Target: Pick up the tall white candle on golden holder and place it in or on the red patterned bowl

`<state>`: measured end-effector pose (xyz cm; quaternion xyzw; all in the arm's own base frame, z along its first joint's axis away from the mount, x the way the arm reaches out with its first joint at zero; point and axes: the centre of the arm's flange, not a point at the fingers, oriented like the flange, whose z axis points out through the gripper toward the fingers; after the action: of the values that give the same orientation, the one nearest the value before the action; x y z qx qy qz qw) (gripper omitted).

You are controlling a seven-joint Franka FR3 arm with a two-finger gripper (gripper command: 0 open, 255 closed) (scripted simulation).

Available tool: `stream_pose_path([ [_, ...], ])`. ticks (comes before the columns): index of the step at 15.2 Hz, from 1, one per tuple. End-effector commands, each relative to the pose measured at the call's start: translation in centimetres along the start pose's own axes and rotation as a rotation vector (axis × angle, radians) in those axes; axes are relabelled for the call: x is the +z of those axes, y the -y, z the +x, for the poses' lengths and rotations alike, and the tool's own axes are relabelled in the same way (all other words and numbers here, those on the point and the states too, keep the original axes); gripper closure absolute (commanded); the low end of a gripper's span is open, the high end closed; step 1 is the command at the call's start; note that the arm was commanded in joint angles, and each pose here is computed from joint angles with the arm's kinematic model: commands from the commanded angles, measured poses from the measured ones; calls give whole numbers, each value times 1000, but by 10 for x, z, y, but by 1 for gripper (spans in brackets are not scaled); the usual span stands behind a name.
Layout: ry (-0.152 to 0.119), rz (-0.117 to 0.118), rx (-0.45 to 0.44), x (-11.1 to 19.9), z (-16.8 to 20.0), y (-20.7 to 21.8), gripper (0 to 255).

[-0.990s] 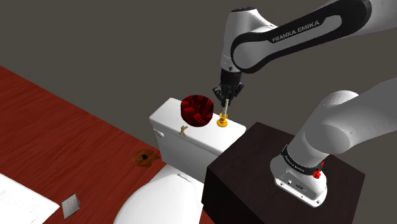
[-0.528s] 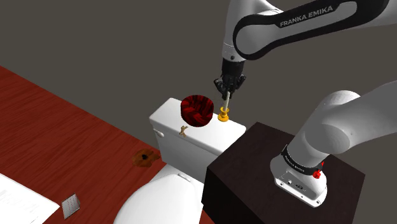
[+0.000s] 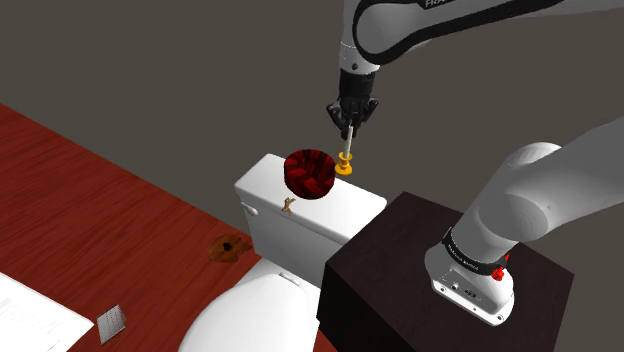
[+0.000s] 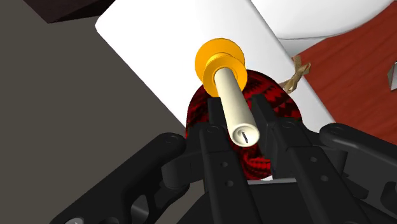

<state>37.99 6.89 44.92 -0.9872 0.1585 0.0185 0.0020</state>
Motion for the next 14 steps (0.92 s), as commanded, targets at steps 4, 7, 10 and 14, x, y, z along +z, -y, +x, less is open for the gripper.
stream_pose_path([
  [4,1,0,0,-22,60,18,255],
  [7,1,0,0,-35,96,29,255],
  [10,1,0,0,-50,135,41,255],
  [14,1,0,0,-28,136,41,255],
])
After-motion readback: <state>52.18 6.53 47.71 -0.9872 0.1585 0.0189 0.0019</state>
